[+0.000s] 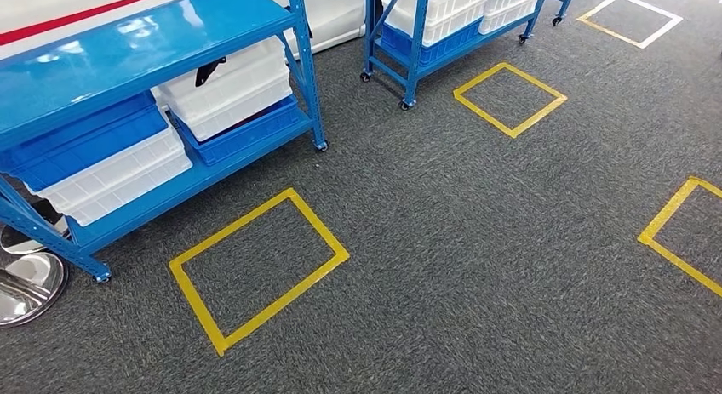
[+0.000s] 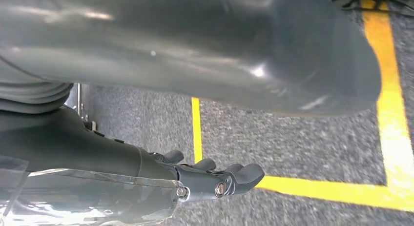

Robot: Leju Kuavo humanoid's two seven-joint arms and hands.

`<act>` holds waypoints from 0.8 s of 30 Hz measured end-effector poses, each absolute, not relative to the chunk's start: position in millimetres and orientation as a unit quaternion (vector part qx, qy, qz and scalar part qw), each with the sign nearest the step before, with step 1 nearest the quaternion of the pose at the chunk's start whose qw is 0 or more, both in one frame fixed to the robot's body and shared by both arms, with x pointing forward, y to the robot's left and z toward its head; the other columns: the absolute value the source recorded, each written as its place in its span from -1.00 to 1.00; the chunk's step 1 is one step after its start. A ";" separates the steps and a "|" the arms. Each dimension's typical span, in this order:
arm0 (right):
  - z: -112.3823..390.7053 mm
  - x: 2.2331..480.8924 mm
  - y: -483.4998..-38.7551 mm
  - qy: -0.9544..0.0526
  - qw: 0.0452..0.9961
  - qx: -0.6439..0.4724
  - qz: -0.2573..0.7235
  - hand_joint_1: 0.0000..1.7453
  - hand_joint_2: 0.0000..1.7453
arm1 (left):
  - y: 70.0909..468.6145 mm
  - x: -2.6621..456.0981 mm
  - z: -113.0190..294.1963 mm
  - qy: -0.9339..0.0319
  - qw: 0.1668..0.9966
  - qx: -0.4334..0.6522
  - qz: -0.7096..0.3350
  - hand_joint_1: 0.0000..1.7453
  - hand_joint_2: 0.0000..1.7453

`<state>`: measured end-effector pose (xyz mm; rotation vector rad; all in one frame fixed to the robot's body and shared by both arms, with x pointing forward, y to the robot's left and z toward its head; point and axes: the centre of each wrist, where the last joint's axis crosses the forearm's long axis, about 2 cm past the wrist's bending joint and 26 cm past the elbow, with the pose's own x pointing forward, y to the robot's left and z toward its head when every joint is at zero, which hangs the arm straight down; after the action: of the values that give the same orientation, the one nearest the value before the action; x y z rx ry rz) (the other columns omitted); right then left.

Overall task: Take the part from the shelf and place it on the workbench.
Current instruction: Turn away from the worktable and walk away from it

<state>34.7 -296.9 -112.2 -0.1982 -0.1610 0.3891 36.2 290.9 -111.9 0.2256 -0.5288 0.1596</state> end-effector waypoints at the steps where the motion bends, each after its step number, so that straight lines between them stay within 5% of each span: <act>1: -112.3 34.2 -296.9 -0.079 0.973 -0.098 0.193 -1.00 -1.00 | 290.9 35.4 -111.9 -0.260 0.956 0.111 0.079 -1.00 -1.00; 24: -112.5 32.8 -291.7 -0.065 0.974 -0.089 0.196 -1.00 -1.00 | 287.1 38.5 -111.6 -0.259 0.957 0.110 0.074 -1.00 -1.00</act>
<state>32.8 -291.7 -112.5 -0.1794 -0.1320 0.3952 38.5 287.1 -111.6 0.2223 -0.5265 0.1508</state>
